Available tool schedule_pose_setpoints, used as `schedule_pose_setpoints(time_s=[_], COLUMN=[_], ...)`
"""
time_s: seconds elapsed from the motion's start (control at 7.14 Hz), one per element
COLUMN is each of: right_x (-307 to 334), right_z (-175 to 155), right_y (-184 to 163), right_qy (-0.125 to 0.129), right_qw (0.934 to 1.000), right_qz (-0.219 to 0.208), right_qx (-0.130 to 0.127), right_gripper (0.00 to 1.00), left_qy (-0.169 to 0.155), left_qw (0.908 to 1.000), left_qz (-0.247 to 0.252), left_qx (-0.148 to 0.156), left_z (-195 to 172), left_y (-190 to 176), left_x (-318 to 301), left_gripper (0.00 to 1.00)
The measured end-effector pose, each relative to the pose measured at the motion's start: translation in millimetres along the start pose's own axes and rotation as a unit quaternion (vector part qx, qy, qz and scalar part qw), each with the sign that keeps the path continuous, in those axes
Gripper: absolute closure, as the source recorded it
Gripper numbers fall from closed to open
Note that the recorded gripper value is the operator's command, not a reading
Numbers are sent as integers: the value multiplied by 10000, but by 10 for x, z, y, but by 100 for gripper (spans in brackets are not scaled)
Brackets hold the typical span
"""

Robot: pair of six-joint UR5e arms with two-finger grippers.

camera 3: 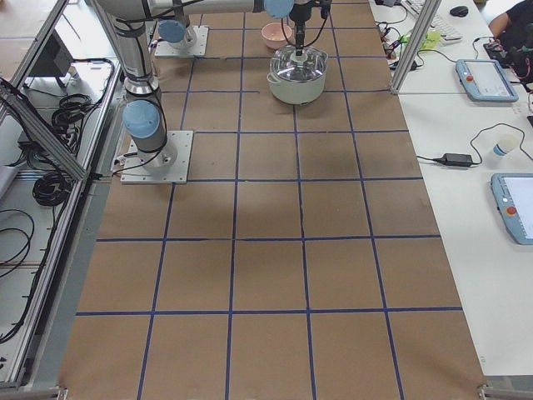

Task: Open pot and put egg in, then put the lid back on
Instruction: 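Reach the right gripper to the lid knob while the left moves toward the bowl, then grasp the lid knob with the right gripper while the left gripper descends into the bowl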

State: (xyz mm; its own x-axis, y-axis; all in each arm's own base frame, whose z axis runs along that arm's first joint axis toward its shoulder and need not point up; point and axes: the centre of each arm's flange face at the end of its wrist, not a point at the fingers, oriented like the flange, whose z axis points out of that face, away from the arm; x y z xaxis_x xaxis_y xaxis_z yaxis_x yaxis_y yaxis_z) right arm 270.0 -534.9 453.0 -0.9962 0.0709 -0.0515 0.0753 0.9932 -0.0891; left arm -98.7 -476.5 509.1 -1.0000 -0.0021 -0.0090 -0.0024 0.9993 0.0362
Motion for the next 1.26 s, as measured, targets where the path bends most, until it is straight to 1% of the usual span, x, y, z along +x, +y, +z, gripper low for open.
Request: schedule_pose_setpoints(time_s=[0.14, 0.28, 0.42, 0.56, 0.84, 1.12, 1.26], right_x=[-309, -558, -740, -869, -991, -1056, -1062], right_z=[232, 453, 651, 803, 967, 1032, 1048], right_y=[12, 34, 55, 56, 12, 13, 13], right_qy=[48, 97, 164, 176, 153, 145, 136], right_qw=[9999, 9999, 9997, 9996, 9994, 9994, 9994], right_qz=[41, 14, -60, -127, -181, -214, -218], right_qx=[87, 139, 162, 204, 260, 235, 220], right_gripper=[0, 0, 0, 0, 1, 4, 9], left_qy=[27, 65, 91, 105, 105, 163, 174], left_qw=[9999, 9998, 9998, 9998, 9999, 9999, 9998], left_qz=[85, 70, 4, 23, 35, -20, -36], left_qx=[-79, -157, -198, -175, -86, -39, 0], left_z=[117, 316, 559, 807, 1291, 1625, 1749], left_y=[-15, -58, -106, -135, -131, -153, -191], left_x=[-87, -266, -469, -614, -760, -822, -833], left_gripper=[0, 0, 0, 0, 0, 0, 0])
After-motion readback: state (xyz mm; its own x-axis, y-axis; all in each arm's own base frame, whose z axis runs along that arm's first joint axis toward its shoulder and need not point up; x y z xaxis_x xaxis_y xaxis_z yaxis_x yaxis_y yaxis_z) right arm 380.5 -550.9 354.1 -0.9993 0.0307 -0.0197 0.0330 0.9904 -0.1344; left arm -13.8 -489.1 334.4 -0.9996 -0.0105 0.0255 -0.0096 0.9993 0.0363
